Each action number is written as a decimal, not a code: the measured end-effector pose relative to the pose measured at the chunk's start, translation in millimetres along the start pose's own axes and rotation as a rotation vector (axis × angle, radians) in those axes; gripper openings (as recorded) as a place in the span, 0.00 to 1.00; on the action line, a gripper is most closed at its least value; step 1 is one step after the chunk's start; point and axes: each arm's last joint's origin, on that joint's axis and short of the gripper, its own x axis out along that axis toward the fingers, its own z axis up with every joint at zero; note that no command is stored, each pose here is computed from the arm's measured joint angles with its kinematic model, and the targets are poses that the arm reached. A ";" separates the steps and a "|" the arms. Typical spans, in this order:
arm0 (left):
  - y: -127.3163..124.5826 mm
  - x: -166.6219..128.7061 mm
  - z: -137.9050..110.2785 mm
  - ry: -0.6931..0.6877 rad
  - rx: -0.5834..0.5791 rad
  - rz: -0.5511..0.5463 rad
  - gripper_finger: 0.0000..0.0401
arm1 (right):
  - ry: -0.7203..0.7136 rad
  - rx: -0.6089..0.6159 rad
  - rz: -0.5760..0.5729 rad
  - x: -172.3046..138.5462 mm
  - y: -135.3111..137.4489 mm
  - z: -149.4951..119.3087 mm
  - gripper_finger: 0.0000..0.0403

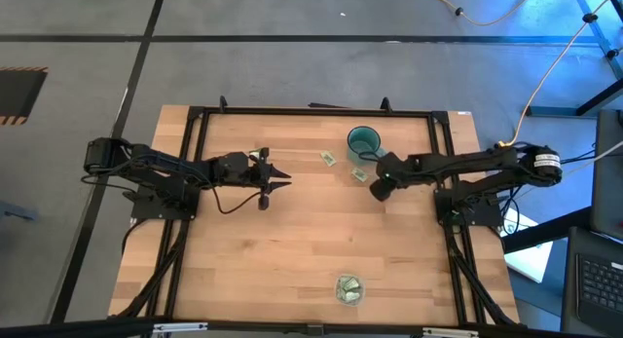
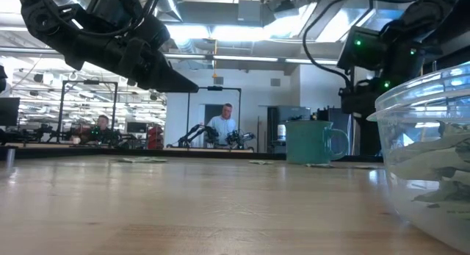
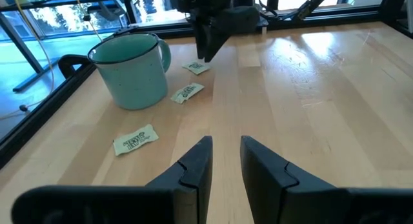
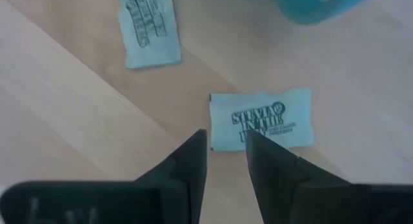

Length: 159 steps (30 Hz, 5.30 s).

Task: Pick and place items into bin
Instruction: Put the light green stevia packet into the transparent bin

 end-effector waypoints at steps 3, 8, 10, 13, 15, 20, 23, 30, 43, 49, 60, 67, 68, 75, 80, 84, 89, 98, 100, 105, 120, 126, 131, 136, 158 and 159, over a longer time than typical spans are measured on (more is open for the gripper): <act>0.0 0.0 -0.3 0.003 0.000 0.000 0.19 | 0.010 -0.016 -0.007 2.4 -0.3 -1.3 0.27; 0.0 0.0 -0.4 0.004 0.000 0.000 0.19 | 0.044 -0.049 -0.033 14.4 1.9 -2.7 0.27; 0.0 0.0 -0.5 0.005 0.000 0.000 0.19 | 0.059 -0.065 -0.048 20.1 3.5 -3.1 0.27; 0.0 0.0 -0.5 0.005 0.001 0.000 0.19 | 0.089 -0.046 -0.071 26.7 4.2 -4.8 0.27; 0.0 0.0 -0.5 0.005 0.001 0.000 0.19 | 0.100 -0.029 -0.074 27.8 4.3 -5.2 0.26; -0.1 0.0 -0.5 0.006 0.001 0.000 0.19 | 0.115 -0.022 -0.068 27.9 4.2 -6.1 0.19; -0.1 0.0 -0.5 0.005 0.001 0.000 0.19 | 0.120 -0.022 -0.062 28.1 4.4 -6.2 0.13; 0.0 0.0 -0.5 0.005 0.001 0.000 0.19 | 0.122 -0.038 -0.057 23.3 7.8 -0.2 0.01; 0.0 0.0 -0.5 0.005 0.001 0.000 0.19 | 0.059 -0.159 0.020 -21.7 50.7 27.7 0.01; 0.0 0.0 -0.5 0.005 0.001 0.000 0.19 | -0.019 -0.259 0.176 -62.2 98.4 22.9 0.00; 0.0 0.0 -0.5 0.005 0.000 0.000 0.19 | -0.096 -0.400 0.564 -136.9 169.2 -42.7 0.00; 0.0 0.0 -0.5 0.005 0.000 0.000 0.19 | -0.062 -0.399 0.727 -141.7 201.8 -90.8 0.00; 0.0 0.0 -0.5 0.005 0.000 0.000 0.19 | -0.051 -0.398 0.730 -138.8 205.6 -96.7 0.00; -0.2 -0.1 -2.0 0.021 -0.001 -0.002 0.19 | 0.055 -0.435 0.720 -132.8 244.2 -125.9 0.00; -0.4 -0.1 -2.8 0.029 -0.001 -0.004 0.19 | 0.120 -0.493 0.558 -128.9 266.6 -136.5 0.00; -0.4 -0.1 -2.8 0.029 -0.001 -0.003 0.19 | 0.175 -0.504 0.460 -119.2 278.0 -141.4 0.00; -0.4 -0.1 -3.5 0.037 -0.001 -0.004 0.19 | 0.204 -0.503 0.462 -114.4 285.5 -145.3 0.01; -0.5 -0.2 -4.6 0.048 -0.001 -0.005 0.19 | 0.208 -0.508 0.445 -113.0 284.3 -145.4 0.05; -0.6 -0.2 -4.7 0.049 -0.001 -0.006 0.19 | 0.208 -0.509 0.443 -112.9 284.1 -145.5 0.06; -0.6 -0.2 -4.7 0.049 -0.001 -0.006 0.19 | 0.214 -0.515 0.415 -111.9 281.5 -145.5 0.13; -0.6 -0.2 -5.0 0.052 -0.001 -0.006 0.19 | 0.172 -0.455 0.152 -126.4 239.9 -91.9 0.21; -1.2 -0.4 -8.9 0.094 -0.002 -0.011 0.19 | 0.173 -0.507 -0.005 -117.2 209.1 -30.3 0.21; -1.3 -0.7 -10.8 0.112 -0.003 -0.013 0.19 | 0.220 -0.563 -0.021 -88.9 184.0 22.7 0.21; -1.2 -0.6 -10.0 0.104 0.016 -0.013 0.19 | 0.243 -0.533 -0.025 -65.1 140.0 54.5 0.21; -0.7 -0.2 -6.1 0.063 0.025 -0.007 0.19 | 0.080 -0.191 0.088 15.3 57.5 67.7 0.29; -0.7 -0.2 -6.1 0.064 0.026 -0.007 0.19 | 0.083 -0.178 0.086 15.4 57.3 67.5 0.31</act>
